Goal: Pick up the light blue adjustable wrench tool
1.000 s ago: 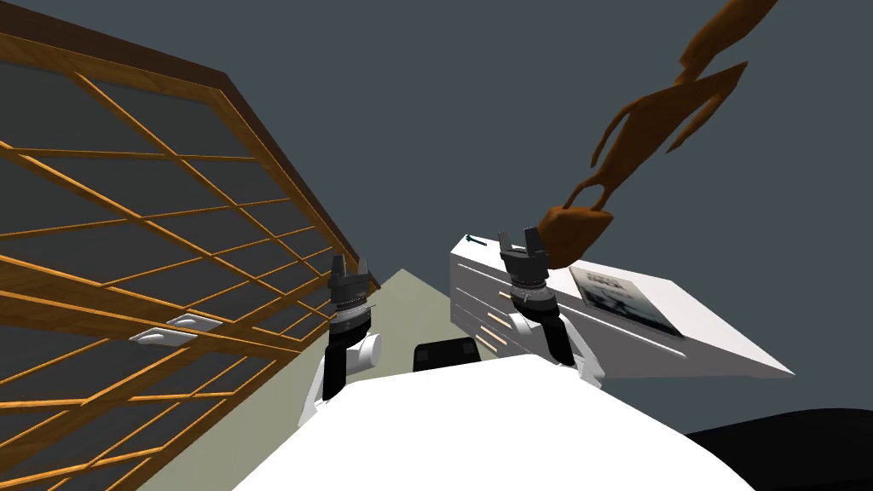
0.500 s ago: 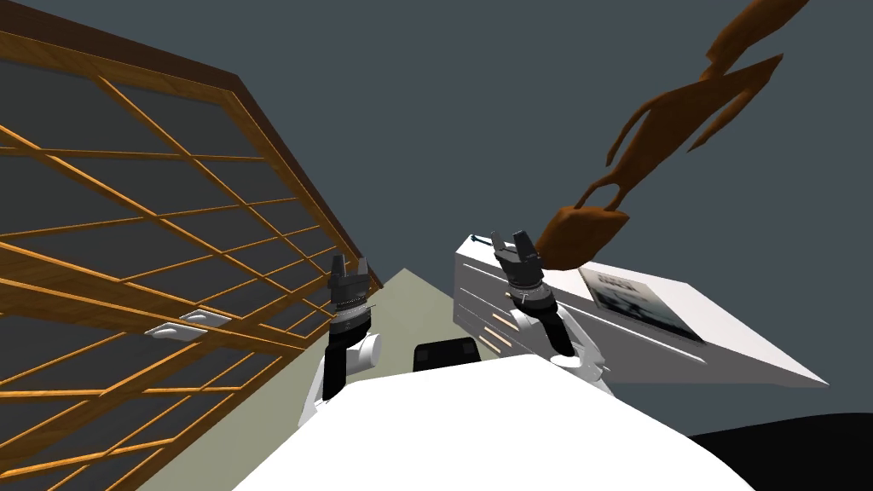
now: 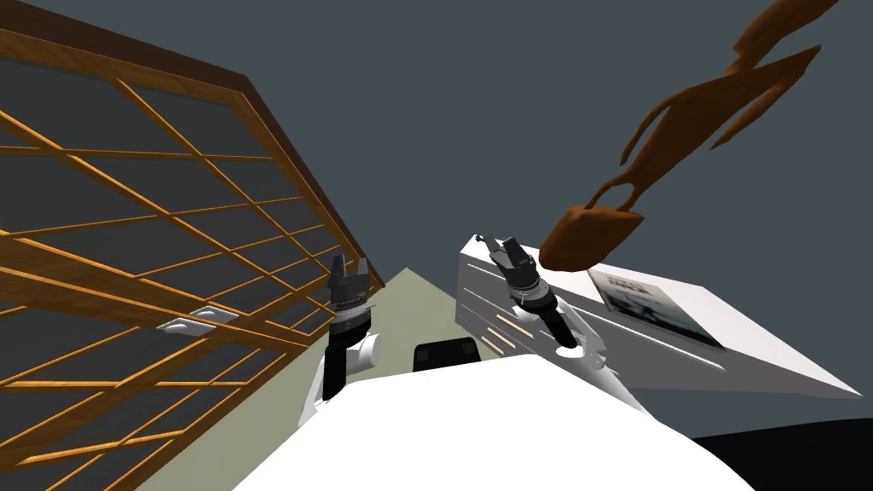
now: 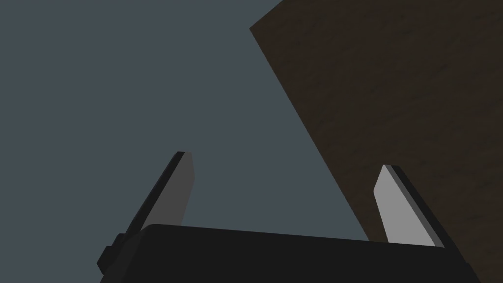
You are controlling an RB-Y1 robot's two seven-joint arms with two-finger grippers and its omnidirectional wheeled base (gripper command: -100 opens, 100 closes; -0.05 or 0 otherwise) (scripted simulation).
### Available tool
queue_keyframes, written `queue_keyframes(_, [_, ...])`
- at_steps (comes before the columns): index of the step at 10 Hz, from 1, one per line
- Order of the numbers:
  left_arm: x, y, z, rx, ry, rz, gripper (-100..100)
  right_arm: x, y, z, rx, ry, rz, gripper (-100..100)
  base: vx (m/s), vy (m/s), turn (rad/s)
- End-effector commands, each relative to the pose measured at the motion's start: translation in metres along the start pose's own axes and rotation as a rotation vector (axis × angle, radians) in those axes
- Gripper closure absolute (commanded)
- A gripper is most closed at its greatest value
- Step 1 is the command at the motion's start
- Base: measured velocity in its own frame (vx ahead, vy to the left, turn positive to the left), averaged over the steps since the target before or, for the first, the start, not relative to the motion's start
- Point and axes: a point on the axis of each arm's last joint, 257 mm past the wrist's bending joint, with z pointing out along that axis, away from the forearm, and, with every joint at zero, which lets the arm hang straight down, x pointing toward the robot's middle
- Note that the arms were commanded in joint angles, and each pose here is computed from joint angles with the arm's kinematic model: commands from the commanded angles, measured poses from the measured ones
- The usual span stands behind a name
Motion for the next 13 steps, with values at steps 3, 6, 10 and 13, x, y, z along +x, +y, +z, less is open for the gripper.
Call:
queue_keyframes(3, [0.000,0.000,0.000,0.000,0.000,0.000,0,0.017,0.003,-0.001,-0.042,0.115,-0.017,-100,0.005,0.036,0.027])
queue_keyframes(6, [0.000,0.000,0.000,0.000,0.000,0.000,0,0.032,0.004,-0.005,-0.088,0.236,-0.038,-100,0.008,0.038,0.034])
queue_keyframes(10, [0.000,0.000,0.000,0.000,0.000,0.000,0,0.046,-0.001,-0.016,-0.119,0.386,-0.063,-100,0.012,0.037,0.036])
queue_keyframes(13, [0.000,0.000,0.000,0.000,0.000,0.000,0,0.054,-0.006,-0.026,-0.126,0.493,-0.081,-100,0.020,0.036,0.038])
